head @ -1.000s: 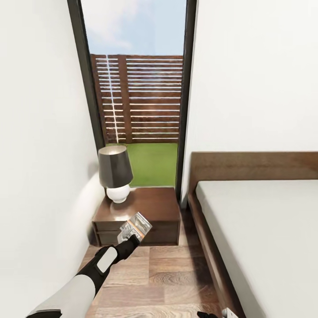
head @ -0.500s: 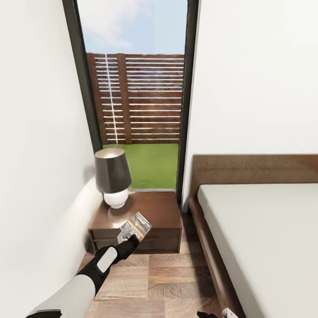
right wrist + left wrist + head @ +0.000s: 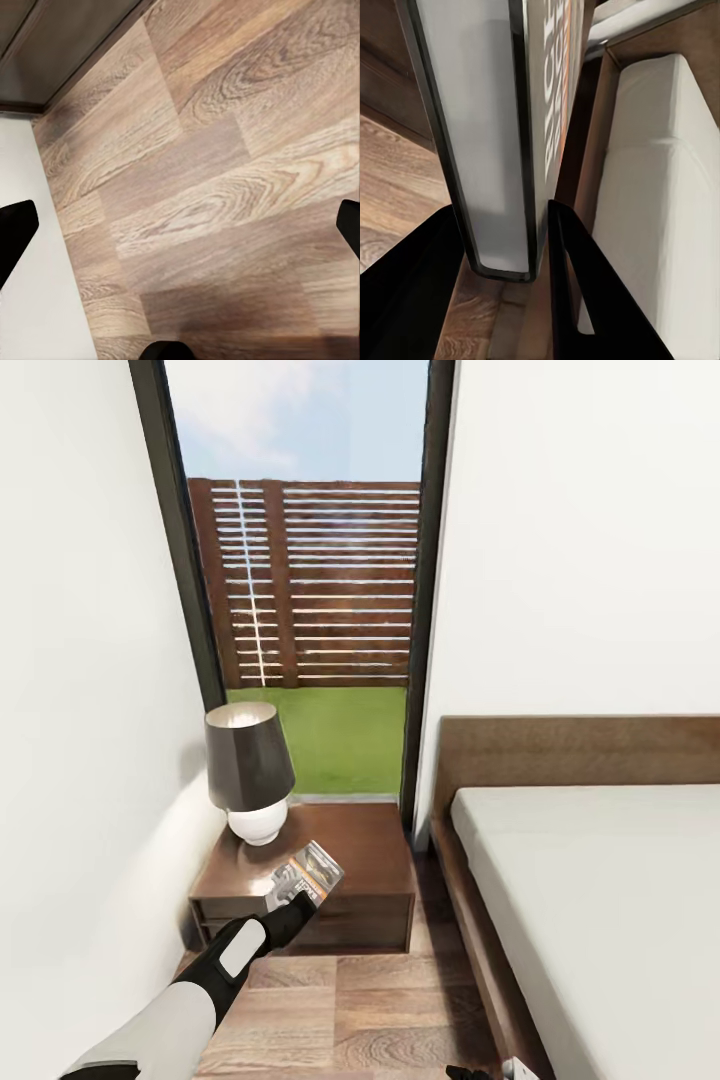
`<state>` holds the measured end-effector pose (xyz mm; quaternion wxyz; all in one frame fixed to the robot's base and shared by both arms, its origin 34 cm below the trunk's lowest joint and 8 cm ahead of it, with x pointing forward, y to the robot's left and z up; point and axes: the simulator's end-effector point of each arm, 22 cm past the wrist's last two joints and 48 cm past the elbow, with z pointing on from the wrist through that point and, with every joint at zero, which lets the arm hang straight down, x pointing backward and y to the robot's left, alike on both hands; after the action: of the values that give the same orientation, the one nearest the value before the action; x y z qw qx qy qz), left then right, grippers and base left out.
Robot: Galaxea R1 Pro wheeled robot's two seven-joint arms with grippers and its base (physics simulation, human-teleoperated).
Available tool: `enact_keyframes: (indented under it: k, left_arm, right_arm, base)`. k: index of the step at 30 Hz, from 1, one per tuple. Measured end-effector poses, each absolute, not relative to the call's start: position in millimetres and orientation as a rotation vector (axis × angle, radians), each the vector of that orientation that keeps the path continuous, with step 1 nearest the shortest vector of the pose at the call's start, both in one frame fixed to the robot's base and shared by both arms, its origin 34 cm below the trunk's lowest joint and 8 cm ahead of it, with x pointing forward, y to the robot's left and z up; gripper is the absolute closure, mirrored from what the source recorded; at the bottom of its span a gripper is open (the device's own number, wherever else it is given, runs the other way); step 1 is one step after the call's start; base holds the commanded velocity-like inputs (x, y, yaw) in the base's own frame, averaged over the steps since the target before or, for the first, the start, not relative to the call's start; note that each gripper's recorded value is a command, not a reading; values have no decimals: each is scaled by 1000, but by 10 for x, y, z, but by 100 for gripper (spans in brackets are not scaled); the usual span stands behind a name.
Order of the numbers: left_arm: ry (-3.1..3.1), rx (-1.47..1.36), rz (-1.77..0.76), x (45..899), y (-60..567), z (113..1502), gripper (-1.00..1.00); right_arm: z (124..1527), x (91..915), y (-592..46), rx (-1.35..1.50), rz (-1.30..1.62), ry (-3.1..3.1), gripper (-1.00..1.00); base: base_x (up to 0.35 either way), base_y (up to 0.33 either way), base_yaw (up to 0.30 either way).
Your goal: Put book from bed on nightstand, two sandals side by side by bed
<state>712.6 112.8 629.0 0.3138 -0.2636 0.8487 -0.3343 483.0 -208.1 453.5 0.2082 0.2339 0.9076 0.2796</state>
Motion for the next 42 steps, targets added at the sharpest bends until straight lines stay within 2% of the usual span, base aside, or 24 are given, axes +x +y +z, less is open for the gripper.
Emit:
enact_keyframes:
  k: [42]
  left_arm:
    - [2235, -698, -884, 7129, 1127, 6294, 100]
  right_arm:
    - [4535, 4826, -2036, 649, 785, 2528, -100]
  base:
    - [195, 0, 0]
